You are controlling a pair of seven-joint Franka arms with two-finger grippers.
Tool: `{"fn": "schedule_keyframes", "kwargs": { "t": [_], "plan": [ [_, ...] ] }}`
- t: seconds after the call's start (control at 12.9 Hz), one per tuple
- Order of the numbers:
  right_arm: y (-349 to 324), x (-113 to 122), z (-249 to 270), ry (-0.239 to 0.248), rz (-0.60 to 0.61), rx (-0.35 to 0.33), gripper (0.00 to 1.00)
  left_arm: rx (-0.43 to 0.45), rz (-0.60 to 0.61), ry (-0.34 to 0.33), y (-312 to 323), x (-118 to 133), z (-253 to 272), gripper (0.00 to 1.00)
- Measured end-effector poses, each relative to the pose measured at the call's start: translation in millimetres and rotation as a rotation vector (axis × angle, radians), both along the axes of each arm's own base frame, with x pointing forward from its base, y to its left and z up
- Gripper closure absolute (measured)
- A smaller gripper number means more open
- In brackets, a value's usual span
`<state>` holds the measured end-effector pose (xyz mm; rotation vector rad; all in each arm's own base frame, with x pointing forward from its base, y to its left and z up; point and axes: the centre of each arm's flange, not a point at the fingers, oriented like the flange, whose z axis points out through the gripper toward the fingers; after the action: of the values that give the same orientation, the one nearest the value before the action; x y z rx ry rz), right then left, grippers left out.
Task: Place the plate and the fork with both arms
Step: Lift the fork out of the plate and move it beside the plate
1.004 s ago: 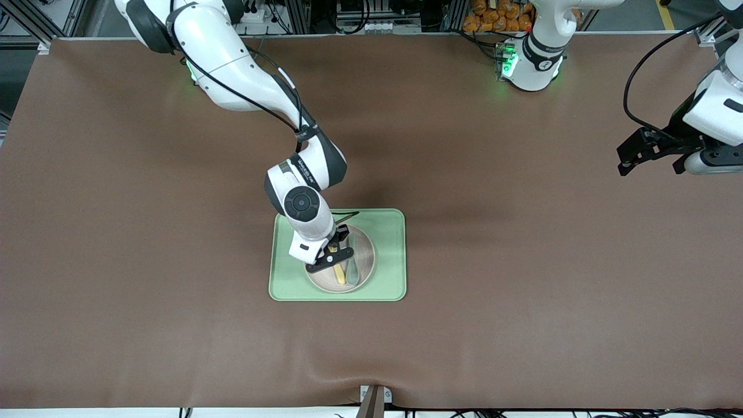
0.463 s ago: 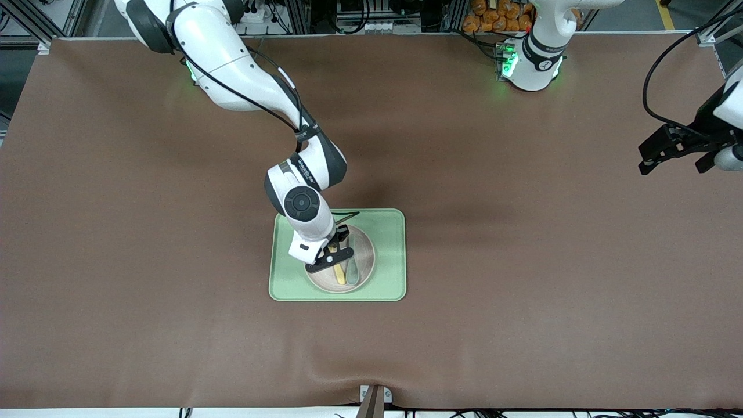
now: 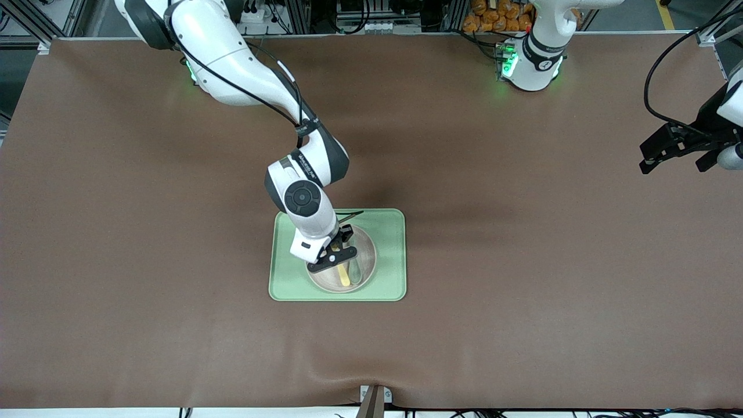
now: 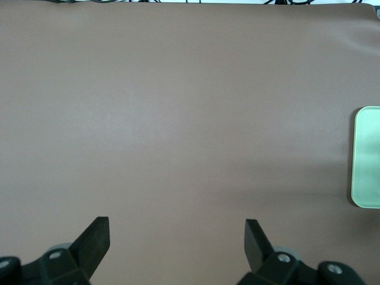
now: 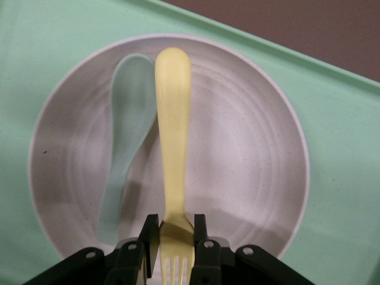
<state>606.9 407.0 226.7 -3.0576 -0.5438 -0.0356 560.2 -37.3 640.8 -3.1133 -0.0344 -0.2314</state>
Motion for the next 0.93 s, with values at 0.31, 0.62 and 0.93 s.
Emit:
{"fn": "schedule_keyframes", "kwargs": {
  "t": [0.31, 0.62, 0.93],
  "plan": [
    [-5.3, 3.9, 40.0, -0.011, -0.027, 0.004, 0.72, 0.0, 0.0, 0.004, 0.0, 0.1, -1.0, 0.0],
    [-67.4, 26.2, 35.9, 0.02, -0.154, -0.023, 0.72, 0.0, 0.0, 0.007, 0.0, -0.1, -1.9, 0.0],
    [-106.5, 16.4, -3.1, 0.094, -0.296, -0.069, 0.72, 0.002, 0.001, 0.029, 0.3, -2.0, -4.9, 0.0]
  ]
}}
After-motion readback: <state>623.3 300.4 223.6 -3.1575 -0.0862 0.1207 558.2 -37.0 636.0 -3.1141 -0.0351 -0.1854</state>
